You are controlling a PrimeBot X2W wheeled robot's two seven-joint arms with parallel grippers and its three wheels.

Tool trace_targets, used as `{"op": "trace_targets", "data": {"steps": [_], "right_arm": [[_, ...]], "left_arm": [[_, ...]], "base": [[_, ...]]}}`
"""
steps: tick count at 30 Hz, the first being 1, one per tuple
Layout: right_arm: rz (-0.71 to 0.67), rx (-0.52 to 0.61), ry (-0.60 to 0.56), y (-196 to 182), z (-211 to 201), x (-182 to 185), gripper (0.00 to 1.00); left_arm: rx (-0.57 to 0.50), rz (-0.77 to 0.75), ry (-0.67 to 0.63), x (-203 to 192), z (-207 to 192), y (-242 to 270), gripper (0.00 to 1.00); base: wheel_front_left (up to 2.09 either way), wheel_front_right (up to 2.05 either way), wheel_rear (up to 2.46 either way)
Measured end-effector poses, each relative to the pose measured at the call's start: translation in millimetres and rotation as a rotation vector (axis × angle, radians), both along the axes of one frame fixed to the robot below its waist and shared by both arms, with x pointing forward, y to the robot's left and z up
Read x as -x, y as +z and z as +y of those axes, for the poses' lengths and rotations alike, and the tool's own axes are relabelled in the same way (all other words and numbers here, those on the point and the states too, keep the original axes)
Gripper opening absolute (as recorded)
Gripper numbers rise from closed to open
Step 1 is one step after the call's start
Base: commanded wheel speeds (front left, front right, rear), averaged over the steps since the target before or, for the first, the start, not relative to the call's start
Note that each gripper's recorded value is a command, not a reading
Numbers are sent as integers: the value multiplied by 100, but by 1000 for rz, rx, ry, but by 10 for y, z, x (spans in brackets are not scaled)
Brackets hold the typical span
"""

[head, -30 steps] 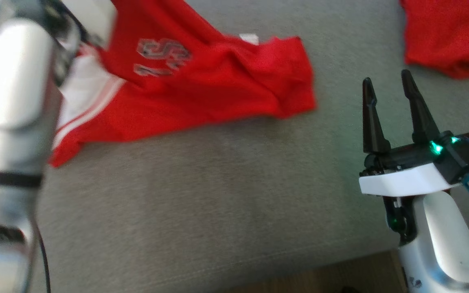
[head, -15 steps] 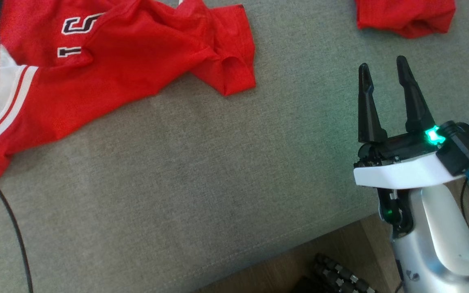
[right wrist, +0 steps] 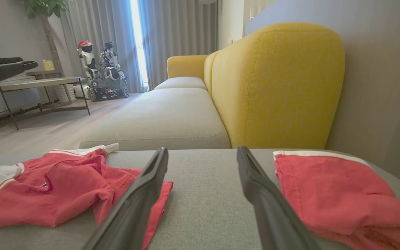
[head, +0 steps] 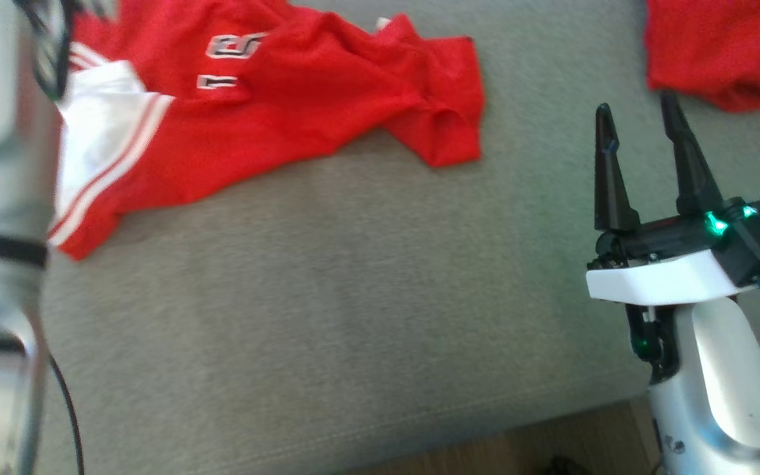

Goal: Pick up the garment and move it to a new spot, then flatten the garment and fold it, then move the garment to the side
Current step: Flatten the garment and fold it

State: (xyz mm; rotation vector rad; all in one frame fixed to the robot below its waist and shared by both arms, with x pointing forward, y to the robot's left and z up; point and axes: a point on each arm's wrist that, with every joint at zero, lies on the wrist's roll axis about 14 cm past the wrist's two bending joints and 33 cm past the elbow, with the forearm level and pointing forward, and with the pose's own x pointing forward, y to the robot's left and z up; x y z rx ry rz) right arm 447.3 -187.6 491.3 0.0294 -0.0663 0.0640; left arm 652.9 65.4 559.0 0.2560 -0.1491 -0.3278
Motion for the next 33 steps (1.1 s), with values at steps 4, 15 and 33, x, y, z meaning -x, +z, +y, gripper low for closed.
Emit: {"op": "trace_targets", "data": {"steps": [4, 15, 33], "right_arm": [[-24, 5, 36, 82, 126, -22, 100], [-26, -8, 154, 115, 524, 43, 100], [-8, 13, 199, 130, 636, 102, 100]], "left_arm": [[63, 23, 37, 374, 219, -108, 100], [269, 26, 143, 1684, 624, -241, 100], [422, 68, 247, 2344, 745, -369, 100]], "base": [[0, 0, 0], [0, 0, 0], [0, 0, 0]]}}
